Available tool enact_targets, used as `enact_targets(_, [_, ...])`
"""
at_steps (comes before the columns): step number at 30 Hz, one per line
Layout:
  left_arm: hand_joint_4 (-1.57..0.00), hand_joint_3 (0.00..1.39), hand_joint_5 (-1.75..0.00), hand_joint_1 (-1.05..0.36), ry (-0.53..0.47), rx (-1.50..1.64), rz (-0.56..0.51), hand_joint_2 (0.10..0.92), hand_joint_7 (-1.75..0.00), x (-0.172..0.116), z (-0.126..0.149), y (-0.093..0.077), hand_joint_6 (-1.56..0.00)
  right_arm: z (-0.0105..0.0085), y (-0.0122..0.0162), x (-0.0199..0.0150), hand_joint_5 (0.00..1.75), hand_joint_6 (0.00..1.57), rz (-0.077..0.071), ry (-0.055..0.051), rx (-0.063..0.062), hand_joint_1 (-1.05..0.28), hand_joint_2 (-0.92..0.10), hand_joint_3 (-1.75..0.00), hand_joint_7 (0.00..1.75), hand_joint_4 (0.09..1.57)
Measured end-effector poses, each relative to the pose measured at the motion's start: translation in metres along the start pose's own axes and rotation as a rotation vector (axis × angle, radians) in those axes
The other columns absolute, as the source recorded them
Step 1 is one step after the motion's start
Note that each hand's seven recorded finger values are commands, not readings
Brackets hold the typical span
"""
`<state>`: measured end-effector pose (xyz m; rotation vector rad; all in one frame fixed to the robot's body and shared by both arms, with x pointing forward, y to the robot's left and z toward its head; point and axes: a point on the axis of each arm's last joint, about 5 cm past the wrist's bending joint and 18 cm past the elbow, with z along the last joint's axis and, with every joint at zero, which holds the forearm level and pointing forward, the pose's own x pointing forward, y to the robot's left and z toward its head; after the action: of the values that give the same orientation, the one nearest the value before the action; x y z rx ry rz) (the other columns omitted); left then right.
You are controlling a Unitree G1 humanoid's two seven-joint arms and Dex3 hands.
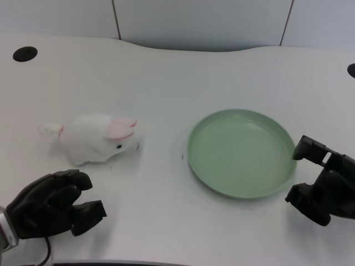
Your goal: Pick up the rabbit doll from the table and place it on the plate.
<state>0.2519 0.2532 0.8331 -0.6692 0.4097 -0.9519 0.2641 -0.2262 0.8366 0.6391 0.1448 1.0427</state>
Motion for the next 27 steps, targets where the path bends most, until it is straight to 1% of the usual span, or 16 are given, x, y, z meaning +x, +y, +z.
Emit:
enact_targets(2, [-1.01, 0.01, -1.75, -0.45, 0.006, 0.011, 0.002, 0.793, -0.11, 0.000, 0.001, 0.000, -1.43, 0.0005, -0.0002, -0.0009, 1.69, 0.95, -0.006, -0.003, -0.001, -0.65, -0.92, -0.11, 1.18, 1.02])
enact_targets(5, [-1.01, 0.01, -1.75, -0.46, 0.008, 0.016, 0.001, 0.794, -0.11, 0.001, 0.001, 0.000, -1.41, 0.0020, -0.0007, -0.0022, 1.65, 0.97, -0.014, 0.003, -0.003, -0.66, -0.92, -0.09, 1.11, 1.04])
enact_targets(6, [-1.00, 0.01, -1.75, -0.46, 0.009, 0.017, 0.001, 0.796, -0.12, 0.001, 0.001, 0.000, -1.43, 0.0026, -0.0008, -0.0024, 1.62, 0.98, -0.015, 0.009, -0.005, -0.67, -0.92, -0.09, 1.10, 1.04])
enact_targets(7, [-1.00, 0.01, -1.75, -0.46, 0.009, 0.017, 0.001, 0.798, -0.13, 0.001, 0.001, 0.000, -1.43, 0.0033, -0.0009, -0.0025, 1.60, 0.98, -0.014, 0.021, -0.007, -0.67, -0.92, -0.08, 1.08, 1.04])
enact_targets(8, [-1.00, 0.01, -1.75, -0.46, 0.009, 0.019, 0.001, 0.799, -0.13, 0.001, 0.001, 0.000, -1.43, 0.0040, -0.0010, -0.0024, 1.59, 0.98, -0.012, 0.039, -0.012, -0.68, -0.92, -0.08, 1.08, 1.04])
enact_targets(10, [-0.97, 0.00, -1.75, -0.45, 0.008, 0.023, 0.001, 0.820, -0.71, 0.001, 0.001, 0.000, -1.13, 0.0046, -0.0010, -0.0020, 1.57, 0.99, -0.010, 0.061, -0.024, -0.68, -0.92, -0.08, 1.08, 1.05])
enact_targets(12, [-0.96, 0.00, -1.75, -0.45, 0.007, 0.025, 0.001, 0.822, -0.82, 0.001, 0.001, 0.000, -1.03, 0.0051, -0.0010, -0.0020, 1.56, 0.99, -0.011, 0.063, -0.033, -0.67, -0.92, -0.08, 1.07, 1.05])
enact_targets(14, [-0.95, 0.00, -1.75, -0.47, 0.006, 0.030, 0.012, 0.814, -0.79, 0.001, 0.002, 0.000, -1.03, 0.0052, -0.0010, -0.0022, 1.56, 0.99, -0.012, 0.063, -0.032, -0.65, -0.92, -0.06, 1.05, 1.04])
enact_targets(15, [-0.96, 0.01, -1.75, -0.48, 0.004, 0.038, 0.020, 0.825, -1.15, 0.001, 0.002, 0.000, -0.92, 0.0052, -0.0011, -0.0021, 1.56, 0.98, -0.011, 0.062, -0.031, -0.64, -0.92, -0.06, 1.03, 1.04])
enact_targets(16, [-0.96, 0.01, -1.75, -0.49, 0.001, 0.050, 0.026, 0.832, -1.33, 0.001, 0.003, 0.000, -0.85, 0.0052, -0.0011, -0.0021, 1.57, 0.98, -0.011, 0.062, -0.031, -0.64, -0.92, -0.06, 1.03, 1.04])
enact_targets(18, [-0.96, 0.01, -1.75, -0.49, -0.006, 0.069, 0.032, 0.835, -1.43, 0.001, 0.004, 0.000, -0.82, 0.0053, -0.0011, -0.0020, 1.57, 0.98, -0.011, 0.062, -0.031, -0.63, -0.92, -0.06, 1.02, 1.03])
enact_targets(19, [-0.72, 0.03, -1.75, -0.49, -0.025, 0.075, 0.037, 0.885, -1.37, 0.002, 0.004, -0.001, -0.66, 0.0053, -0.0011, -0.0020, 1.61, 1.00, -0.011, 0.063, -0.031, -0.67, -0.92, -0.06, 1.02, 1.03])
enact_targets(23, [-0.49, 0.11, -1.66, -0.49, -0.183, 0.167, 0.062, 0.919, -1.23, 0.006, 0.014, -0.004, -0.54, 0.0057, -0.0011, -0.0015, 1.65, 1.03, -0.009, 0.071, -0.037, -0.71, -0.92, -0.07, 1.05, 1.03])
enact_targets(24, [-0.51, 0.14, -1.20, -0.55, -0.200, 0.243, 0.077, 0.920, -0.76, 0.006, 0.021, -0.006, -0.62, 0.0060, -0.0011, -0.0012, 1.68, 1.01, -0.007, 0.075, -0.042, -0.72, -0.92, -0.08, 1.12, 1.03])
enact_targets(25, [-0.52, 0.15, -0.87, -0.58, -0.224, 0.352, 0.101, 0.921, -0.39, 0.005, 0.029, -0.010, -0.69, 0.0062, -0.0011, -0.0010, 1.69, 0.99, -0.007, 0.080, -0.047, -0.72, -0.92, -0.10, 1.17, 1.02])
enact_targets(27, [-0.53, 0.15, -0.70, -0.59, -0.284, 0.601, 0.133, 0.921, -0.19, 0.005, 0.053, -0.022, -0.73, 0.0066, -0.0010, -0.0009, 1.70, 0.98, -0.005, 0.085, -0.058, -0.72, -0.92, -0.12, 1.20, 1.02])
